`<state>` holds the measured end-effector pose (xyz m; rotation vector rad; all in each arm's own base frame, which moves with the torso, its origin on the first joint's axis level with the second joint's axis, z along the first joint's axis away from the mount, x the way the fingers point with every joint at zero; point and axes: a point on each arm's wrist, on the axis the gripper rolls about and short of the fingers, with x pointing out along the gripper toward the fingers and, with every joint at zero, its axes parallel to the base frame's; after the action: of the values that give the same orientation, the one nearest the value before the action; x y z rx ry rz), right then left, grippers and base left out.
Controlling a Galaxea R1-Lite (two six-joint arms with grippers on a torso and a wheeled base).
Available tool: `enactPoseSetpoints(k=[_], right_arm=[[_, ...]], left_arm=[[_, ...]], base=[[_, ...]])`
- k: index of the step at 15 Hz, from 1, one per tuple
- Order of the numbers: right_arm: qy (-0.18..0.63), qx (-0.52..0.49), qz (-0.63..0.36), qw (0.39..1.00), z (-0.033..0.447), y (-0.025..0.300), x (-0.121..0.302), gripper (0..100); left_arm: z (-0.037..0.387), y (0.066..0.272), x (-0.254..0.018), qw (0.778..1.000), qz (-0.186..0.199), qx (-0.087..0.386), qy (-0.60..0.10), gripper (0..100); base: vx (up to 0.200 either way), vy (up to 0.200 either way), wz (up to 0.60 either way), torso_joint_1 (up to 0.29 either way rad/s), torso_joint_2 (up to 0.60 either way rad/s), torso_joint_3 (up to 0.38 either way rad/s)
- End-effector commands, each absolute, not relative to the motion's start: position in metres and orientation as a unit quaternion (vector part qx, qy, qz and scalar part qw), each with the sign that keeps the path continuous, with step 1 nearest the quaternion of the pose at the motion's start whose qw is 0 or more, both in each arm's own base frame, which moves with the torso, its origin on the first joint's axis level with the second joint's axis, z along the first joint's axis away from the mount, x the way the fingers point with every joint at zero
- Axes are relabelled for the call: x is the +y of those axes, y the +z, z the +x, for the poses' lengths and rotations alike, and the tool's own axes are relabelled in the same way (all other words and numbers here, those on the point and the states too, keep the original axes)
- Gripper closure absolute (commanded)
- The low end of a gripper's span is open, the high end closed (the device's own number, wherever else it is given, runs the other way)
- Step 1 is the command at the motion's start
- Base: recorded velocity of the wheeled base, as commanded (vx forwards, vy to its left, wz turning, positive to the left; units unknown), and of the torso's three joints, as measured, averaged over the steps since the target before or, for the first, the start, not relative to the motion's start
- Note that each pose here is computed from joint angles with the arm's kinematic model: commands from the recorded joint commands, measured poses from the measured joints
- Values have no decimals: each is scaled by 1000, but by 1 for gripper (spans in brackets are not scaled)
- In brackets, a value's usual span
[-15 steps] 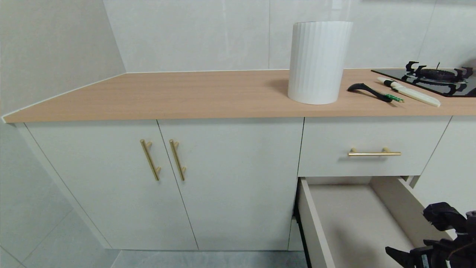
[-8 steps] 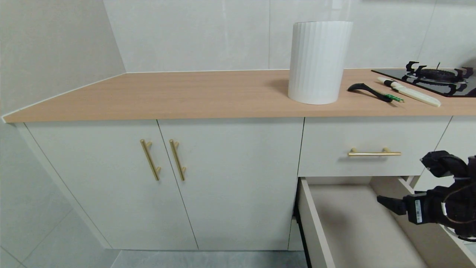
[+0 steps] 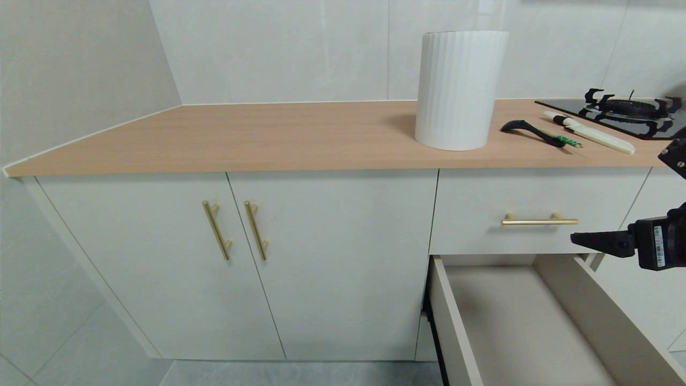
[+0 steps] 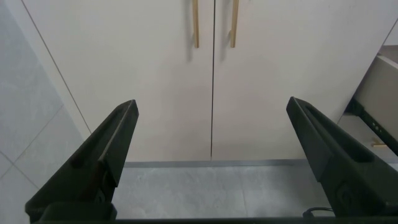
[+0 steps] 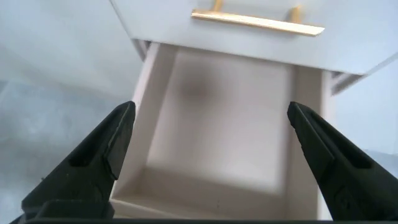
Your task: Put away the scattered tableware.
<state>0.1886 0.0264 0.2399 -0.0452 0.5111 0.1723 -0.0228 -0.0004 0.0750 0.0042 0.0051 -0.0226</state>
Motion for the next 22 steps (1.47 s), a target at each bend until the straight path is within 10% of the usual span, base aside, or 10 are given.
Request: enactPoseSetpoints(k=[1,22], right_arm=[[89,246,-31,965,185,242,24,0],[80,237,-48,967,197,240,20,0]], left_arm=[[-23,75,0,1000,2,3,-12,0],[-23,75,0,1000,2,2,-12,0]], base=[[0,0,0,0,0,0],[0,0,0,57,-244,-188]])
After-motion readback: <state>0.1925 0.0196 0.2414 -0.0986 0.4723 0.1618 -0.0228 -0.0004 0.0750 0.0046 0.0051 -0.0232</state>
